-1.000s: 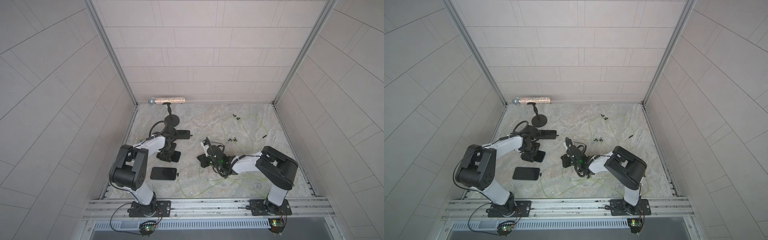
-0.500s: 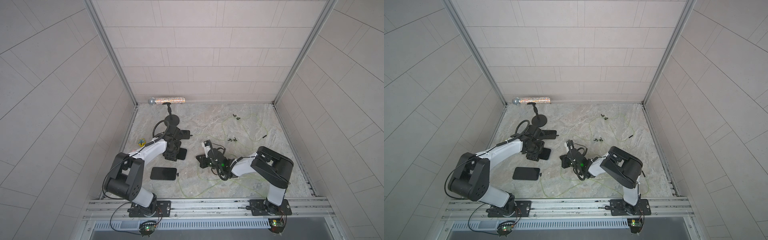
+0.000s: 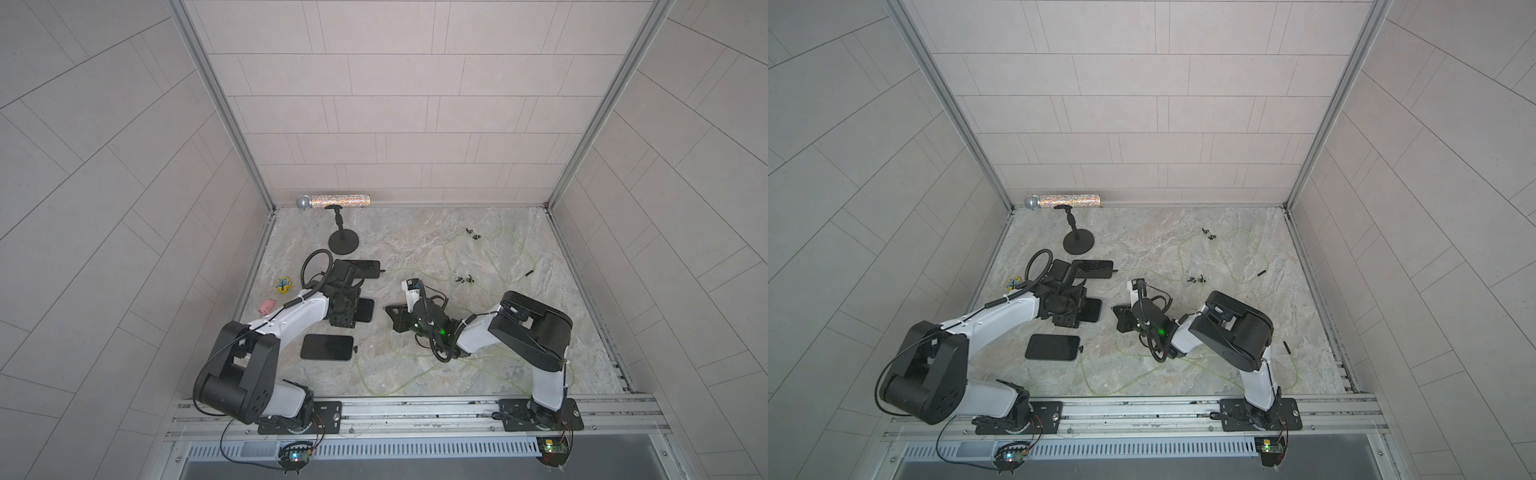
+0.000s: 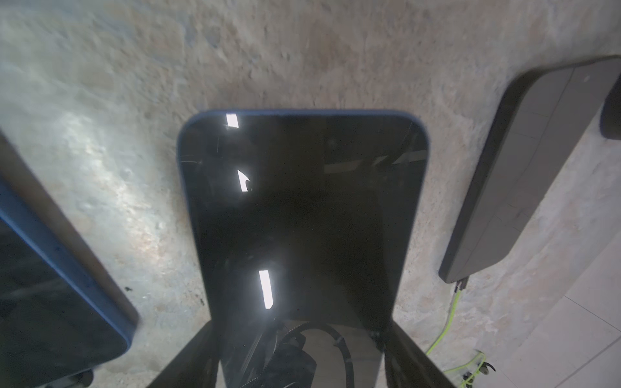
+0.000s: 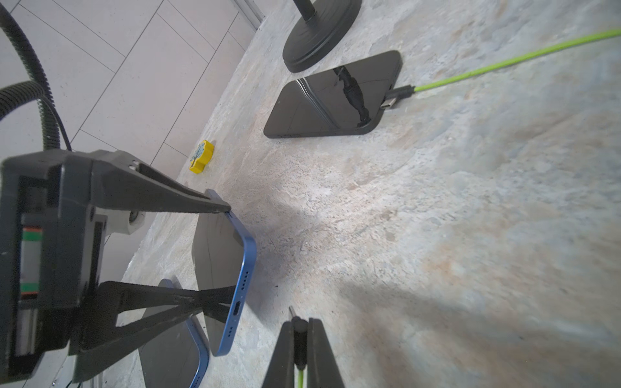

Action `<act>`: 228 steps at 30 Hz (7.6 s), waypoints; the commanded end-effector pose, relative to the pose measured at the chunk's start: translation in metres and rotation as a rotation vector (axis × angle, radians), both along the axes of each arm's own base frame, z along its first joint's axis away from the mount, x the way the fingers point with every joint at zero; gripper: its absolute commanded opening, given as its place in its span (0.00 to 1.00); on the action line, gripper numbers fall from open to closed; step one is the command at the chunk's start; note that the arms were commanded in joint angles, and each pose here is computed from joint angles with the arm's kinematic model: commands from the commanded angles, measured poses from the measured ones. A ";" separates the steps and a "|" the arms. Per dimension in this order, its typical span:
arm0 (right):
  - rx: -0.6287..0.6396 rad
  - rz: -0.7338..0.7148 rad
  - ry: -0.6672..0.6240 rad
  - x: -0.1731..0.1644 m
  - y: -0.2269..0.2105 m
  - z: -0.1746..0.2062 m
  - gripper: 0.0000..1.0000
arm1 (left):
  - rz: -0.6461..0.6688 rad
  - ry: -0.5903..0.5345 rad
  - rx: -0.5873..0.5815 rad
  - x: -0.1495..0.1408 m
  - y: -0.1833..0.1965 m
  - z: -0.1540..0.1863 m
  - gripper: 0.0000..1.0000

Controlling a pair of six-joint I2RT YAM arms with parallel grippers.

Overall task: Plug wired earphones into phones
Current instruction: Insert the wired earphone into the phone, then place the phone at the center of the board, then pick up the wired earphone from the center of the board.

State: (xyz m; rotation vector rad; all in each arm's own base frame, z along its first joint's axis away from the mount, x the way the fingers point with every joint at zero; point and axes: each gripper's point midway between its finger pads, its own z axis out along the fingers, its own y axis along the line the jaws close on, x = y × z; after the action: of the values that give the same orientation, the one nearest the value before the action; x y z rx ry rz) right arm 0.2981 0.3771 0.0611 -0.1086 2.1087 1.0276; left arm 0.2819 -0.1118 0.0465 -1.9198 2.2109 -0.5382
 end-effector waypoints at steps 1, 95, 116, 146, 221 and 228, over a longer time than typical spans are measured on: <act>0.045 0.008 -0.026 0.000 0.010 0.018 0.00 | 0.037 -0.079 -0.027 0.010 -0.005 0.009 0.61; 0.126 0.105 0.031 -0.008 0.032 0.026 0.00 | 0.040 -0.169 -0.044 0.004 -0.026 0.007 0.55; 0.221 0.094 0.035 -0.005 0.029 0.032 0.00 | 0.031 -0.208 -0.127 0.007 -0.051 0.019 0.54; 0.080 0.032 -0.087 0.000 -0.001 0.040 0.41 | 0.154 -0.258 0.035 -0.001 -0.014 0.026 0.54; -0.167 -0.387 -0.172 0.040 -0.163 0.051 0.51 | -0.283 -0.270 0.115 0.138 -0.105 -0.001 0.60; -0.179 -0.416 -0.164 0.042 -0.173 0.049 0.47 | -0.231 -0.249 0.147 0.138 -0.090 -0.010 0.56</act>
State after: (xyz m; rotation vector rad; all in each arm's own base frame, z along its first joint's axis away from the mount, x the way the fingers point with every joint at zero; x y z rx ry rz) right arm 0.3398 0.2132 0.1081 0.1165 1.9674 0.5902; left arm 0.4155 -0.2120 0.0386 -1.4141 2.2982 -0.6306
